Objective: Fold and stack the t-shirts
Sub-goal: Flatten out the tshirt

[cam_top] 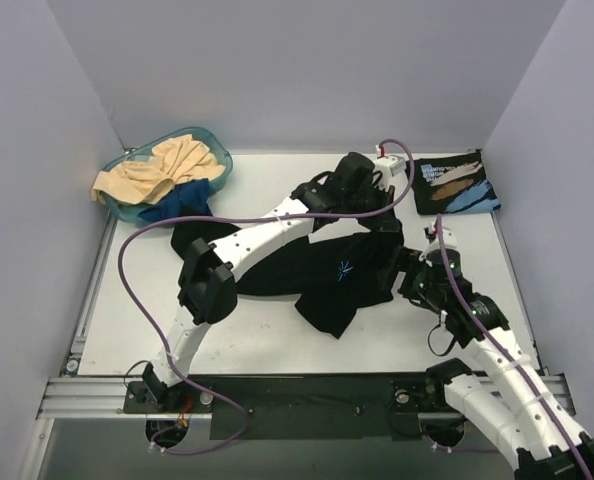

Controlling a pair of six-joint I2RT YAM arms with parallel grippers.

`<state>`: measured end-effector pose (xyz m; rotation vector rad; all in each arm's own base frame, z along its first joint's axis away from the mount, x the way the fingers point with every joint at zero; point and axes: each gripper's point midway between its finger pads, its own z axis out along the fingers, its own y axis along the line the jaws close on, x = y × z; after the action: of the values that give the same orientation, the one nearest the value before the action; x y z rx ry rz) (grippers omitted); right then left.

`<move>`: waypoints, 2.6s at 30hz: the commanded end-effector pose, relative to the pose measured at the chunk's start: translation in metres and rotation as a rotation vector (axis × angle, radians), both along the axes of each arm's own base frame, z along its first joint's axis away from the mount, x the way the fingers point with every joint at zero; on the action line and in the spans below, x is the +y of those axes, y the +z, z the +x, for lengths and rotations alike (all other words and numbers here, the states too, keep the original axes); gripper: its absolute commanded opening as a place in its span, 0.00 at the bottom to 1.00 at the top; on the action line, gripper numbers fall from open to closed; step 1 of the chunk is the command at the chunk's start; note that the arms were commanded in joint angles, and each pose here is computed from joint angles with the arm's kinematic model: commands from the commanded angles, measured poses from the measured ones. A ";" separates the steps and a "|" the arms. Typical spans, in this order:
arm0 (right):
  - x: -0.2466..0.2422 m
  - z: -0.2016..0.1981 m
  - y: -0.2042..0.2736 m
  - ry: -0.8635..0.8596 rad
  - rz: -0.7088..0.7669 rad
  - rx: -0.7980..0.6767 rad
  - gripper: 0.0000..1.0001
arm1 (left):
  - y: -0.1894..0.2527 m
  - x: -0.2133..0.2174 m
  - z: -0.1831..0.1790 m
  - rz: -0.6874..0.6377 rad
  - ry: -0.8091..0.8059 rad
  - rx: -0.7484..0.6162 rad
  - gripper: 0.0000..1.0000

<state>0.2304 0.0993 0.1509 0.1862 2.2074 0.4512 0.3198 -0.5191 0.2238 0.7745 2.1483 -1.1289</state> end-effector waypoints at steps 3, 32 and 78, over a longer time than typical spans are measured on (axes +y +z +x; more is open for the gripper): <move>-0.030 0.045 -0.032 -0.113 -0.134 0.003 0.77 | 0.048 -0.005 0.011 -0.122 0.025 -0.078 0.00; 0.021 0.057 0.240 0.360 0.645 -0.046 0.00 | 0.177 0.199 0.090 -0.098 -0.155 -0.624 0.88; -0.021 0.027 0.399 0.205 0.694 -0.518 0.00 | 0.066 0.314 -0.064 0.209 -0.575 -0.424 0.00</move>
<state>0.2823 0.0688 0.5379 0.3116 1.5175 1.2524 0.3714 -0.2426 0.2441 1.4144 1.7857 -0.7231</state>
